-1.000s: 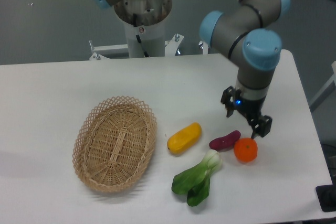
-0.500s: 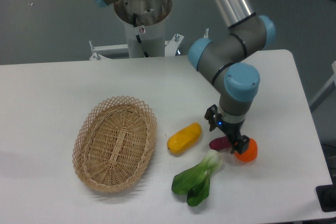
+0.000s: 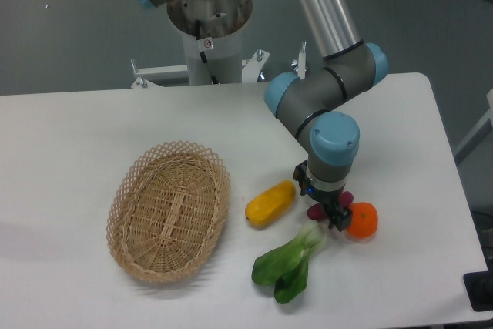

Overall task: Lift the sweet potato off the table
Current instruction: 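Lower the gripper around the sweet potato and close on it, then lift the grasped sweet potato up off the table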

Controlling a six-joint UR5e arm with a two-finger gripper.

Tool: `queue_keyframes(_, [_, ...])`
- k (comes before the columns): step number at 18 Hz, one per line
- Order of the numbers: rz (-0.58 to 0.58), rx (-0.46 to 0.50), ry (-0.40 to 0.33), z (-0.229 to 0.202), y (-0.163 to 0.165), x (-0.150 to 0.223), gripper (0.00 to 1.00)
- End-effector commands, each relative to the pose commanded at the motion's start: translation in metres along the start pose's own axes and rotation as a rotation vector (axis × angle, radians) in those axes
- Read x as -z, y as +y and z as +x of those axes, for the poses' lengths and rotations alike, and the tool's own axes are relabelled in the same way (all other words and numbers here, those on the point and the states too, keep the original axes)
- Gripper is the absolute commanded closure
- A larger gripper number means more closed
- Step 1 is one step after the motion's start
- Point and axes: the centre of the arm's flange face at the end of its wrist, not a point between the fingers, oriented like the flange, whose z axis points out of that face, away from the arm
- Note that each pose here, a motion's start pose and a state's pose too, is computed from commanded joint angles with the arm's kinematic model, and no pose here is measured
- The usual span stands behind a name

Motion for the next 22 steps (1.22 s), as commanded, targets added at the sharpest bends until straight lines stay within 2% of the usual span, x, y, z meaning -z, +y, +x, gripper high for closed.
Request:
queue_keyframes(1, [0.0,0.0,-0.008,-0.003,0.0,0.003,0.03])
queue_keyframes(2, [0.0,0.0,-0.011,-0.003,0.0,0.004,0.1])
queue_keyframes(4, [-0.002,0.003,-0.006,-0.002,0.001,0.002,0.36])
queue_keyframes(5, [-0.002,0.003,-0.006,-0.002,0.001,0.001,0.42])
queue_keyframes(11, [-0.001,0.002,-0.02,-0.002,0.0,-0.001,0.45])
queue_keyframes(12, [-0.001,0.004,-0.024,-0.002,0.001,0.001,0.53])
queue_keyframes(15, [-0.001,0.003,-0.032,-0.004,0.001,0.005,0.61])
queue_keyframes(19, [-0.002,0.002,-0.049,-0.007,0.003,0.015,0.67])
queue_keyframes(22, [-0.001,0.004,-0.072,-0.01,0.008,0.027,0.68])
